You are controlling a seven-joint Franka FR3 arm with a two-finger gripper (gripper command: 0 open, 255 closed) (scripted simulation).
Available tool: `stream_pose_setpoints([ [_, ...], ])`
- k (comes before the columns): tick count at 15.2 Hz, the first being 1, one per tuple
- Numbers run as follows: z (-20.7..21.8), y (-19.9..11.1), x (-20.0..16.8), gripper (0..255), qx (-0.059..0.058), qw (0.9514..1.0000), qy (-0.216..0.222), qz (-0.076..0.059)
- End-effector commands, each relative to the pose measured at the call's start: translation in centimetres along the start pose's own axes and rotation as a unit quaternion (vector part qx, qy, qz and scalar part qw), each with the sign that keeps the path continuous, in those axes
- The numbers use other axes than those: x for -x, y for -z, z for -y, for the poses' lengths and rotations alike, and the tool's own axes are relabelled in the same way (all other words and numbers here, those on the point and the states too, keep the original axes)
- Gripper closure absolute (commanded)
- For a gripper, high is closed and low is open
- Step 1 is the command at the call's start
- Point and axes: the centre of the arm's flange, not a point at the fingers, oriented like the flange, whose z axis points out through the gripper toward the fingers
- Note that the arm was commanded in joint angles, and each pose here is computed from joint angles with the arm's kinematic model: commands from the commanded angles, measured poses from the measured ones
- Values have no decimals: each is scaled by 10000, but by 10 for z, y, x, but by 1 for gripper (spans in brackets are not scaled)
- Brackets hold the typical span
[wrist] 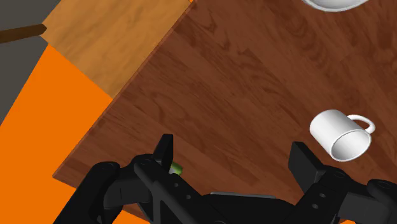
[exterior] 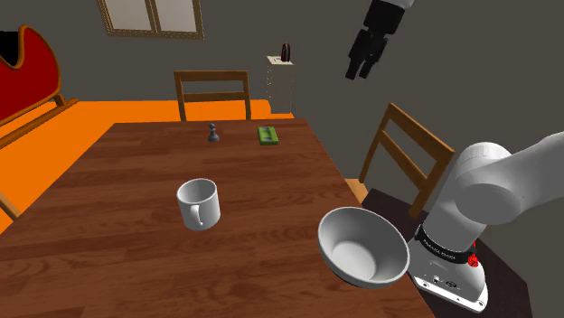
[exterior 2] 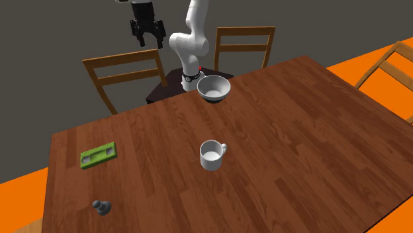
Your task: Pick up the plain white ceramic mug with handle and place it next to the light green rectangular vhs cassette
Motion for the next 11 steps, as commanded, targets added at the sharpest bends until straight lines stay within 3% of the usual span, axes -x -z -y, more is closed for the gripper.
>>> stream_pose_setpoints([
  [1,0,0,0,0,0,10000,0,0],
  [11,88,-91,-44,0,114,9999,83,-37],
])
